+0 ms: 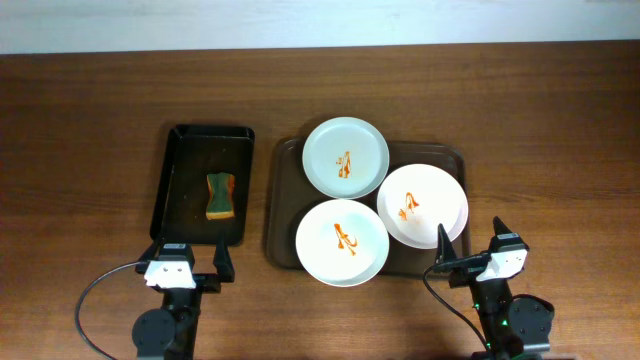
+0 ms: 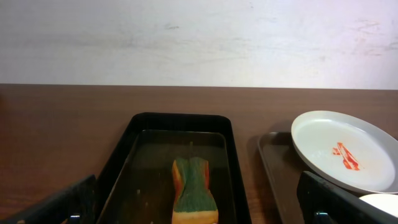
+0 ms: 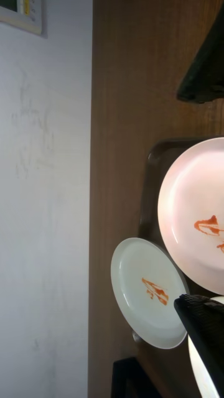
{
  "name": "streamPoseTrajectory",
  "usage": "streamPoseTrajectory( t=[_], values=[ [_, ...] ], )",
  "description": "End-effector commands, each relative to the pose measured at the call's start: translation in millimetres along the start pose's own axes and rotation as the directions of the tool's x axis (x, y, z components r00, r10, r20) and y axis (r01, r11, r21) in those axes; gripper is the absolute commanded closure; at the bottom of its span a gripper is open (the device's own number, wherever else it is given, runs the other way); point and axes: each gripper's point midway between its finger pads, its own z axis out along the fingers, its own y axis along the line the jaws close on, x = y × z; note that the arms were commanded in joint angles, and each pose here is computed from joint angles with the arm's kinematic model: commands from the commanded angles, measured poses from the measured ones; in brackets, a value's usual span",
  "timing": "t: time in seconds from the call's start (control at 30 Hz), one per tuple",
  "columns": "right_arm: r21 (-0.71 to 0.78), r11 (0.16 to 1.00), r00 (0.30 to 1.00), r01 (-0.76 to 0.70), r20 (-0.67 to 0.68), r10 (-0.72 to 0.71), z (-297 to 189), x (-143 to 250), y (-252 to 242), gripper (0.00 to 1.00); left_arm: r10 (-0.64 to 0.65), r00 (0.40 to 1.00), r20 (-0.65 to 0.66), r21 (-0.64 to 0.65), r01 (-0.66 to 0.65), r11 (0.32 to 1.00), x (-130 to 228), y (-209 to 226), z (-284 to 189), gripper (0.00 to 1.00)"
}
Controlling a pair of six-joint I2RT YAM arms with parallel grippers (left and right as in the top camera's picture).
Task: Clean dirty plates on tray and stack at the side
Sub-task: 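Move left gripper to the sponge and right gripper to the right plate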
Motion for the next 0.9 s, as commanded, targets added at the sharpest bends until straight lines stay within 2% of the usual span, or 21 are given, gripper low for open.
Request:
streamPoseTrajectory(
  t=[0.0,0.8,0.87],
  values=[
    [0.003,1.0,1.0,0.008,-0.005,-0.008,0.1,2.7,-0.1,0.02,0.019,1.0,-0.005,0.008,-0.019,1.0,2.9,-1.1,0.5,0.0],
    [0.002,1.0,1.0,0.007,-0.005,-0.007,0.1,2.7,0.1,0.02,0.019,1.0,-0.005,0.009,-0.019,1.0,2.8,-1.2,0.5,0.0],
    [-0.039,0.999,1.0,-0.03,0.004,0.03,0.0,0.0,7.1,0.02,0.004,1.0,-0.004,0.02,-0.003,1.0,2.6,-3.1,0.5,0.0]
  ],
)
